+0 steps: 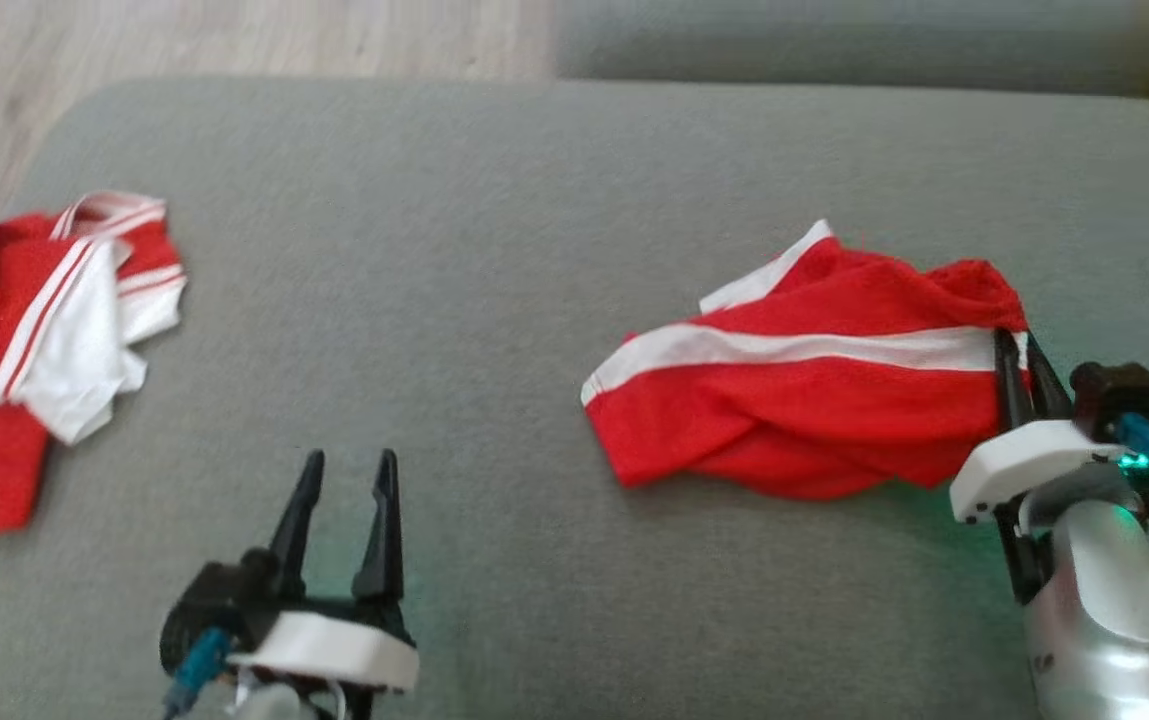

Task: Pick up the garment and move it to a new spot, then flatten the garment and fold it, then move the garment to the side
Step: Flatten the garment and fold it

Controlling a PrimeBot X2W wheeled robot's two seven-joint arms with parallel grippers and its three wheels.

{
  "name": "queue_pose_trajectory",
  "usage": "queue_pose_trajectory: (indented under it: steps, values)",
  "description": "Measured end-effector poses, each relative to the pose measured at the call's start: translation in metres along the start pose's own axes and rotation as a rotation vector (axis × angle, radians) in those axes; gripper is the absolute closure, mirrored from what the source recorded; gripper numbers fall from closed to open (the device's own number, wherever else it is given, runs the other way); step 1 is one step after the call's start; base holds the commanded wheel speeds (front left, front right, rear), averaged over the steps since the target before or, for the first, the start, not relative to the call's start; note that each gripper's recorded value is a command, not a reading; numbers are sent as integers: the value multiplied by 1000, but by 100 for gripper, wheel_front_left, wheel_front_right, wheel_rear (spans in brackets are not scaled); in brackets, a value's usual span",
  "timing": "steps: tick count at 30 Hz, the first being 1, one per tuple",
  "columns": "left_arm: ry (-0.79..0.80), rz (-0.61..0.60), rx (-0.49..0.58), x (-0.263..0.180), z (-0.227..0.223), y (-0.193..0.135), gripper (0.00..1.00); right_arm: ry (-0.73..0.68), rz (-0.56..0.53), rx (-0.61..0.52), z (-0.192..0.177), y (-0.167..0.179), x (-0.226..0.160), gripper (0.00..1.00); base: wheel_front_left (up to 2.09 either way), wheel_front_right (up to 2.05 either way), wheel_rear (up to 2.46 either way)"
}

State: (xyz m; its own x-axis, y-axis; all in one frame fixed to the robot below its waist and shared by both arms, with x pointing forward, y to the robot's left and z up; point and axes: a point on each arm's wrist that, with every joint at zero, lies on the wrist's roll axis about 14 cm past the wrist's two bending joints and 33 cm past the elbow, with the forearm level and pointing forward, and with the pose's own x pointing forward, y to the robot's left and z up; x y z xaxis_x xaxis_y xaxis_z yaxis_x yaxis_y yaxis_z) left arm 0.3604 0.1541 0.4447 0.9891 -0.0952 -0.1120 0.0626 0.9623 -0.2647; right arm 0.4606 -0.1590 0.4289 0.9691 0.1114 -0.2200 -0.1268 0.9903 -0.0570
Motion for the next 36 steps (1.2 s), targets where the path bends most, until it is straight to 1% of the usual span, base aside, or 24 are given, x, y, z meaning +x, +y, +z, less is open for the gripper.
queue_pose_trajectory:
  steps: [2, 3, 4, 7, 9, 12, 15, 17, 18, 20, 22, 26, 30, 32, 36]
  values:
    - [8, -21, -8, -3, -4, -8, 0, -19, -23, -31, 7, -11, -9, 100, 0, 0, 0]
    - [12, -26, -7, -4, -5, -11, 0, -5, -39, -42, 2, -18, -15, 84, 0, 0, 0]
    - [16, -33, -10, -5, -6, -14, 0, 14, -61, -34, -6, -25, -23, 0, 0, 0, 0]
    - [20, -56, -10, -4, -8, -22, 0, 62, -106, -15, -27, -39, -46, 0, 0, 0, 0]
    - [22, -71, -8, -3, -8, -27, 0, 61, -125, -4, -31, -43, -55, 0, 0, 0, 0]
    - [33, -84, -6, -2, -12, -31, 0, 2, -131, 11, -16, -43, -56, 0, 0, 0, 0]
    - [40, -90, -14, -1, -14, -33, 0, -38, -113, 37, -5, -37, -55, 0, 0, 0, 0]
    - [51, -98, -37, 1, -17, -37, 0, -67, -93, 58, 3, -30, -54, 0, 0, 0, 0]
    - [61, -107, -50, 2, -20, -39, 0, -74, -88, 66, 4, -27, -55, 0, 0, 0, 0]
    - [95, -122, -109, 4, -29, -47, 0, -70, -82, 77, 0, -25, -59, 0, 0, 0, 0]
    - [152, -177, -165, 13, -42, -68, 0, -56, -76, 80, -7, -23, -63, 0, 0, 0, 0]
    - [187, -251, -235, 39, -43, -96, 0, -55, -75, 76, -8, -24, -64, 0, 0, 0, 0]
    - [240, -292, -343, 58, -48, -121, 0, -34, -86, 73, -16, -28, -67, 0, 0, 0, 0]
    - [310, -341, -361, 60, -63, -142, 0, -20, -101, 75, -21, -33, -68, 0, 0, 0, 0]
    - [377, -366, -403, 65, -76, -158, 0, -18, -115, 76, -22, -39, -64, 0, 0, 0, 0]
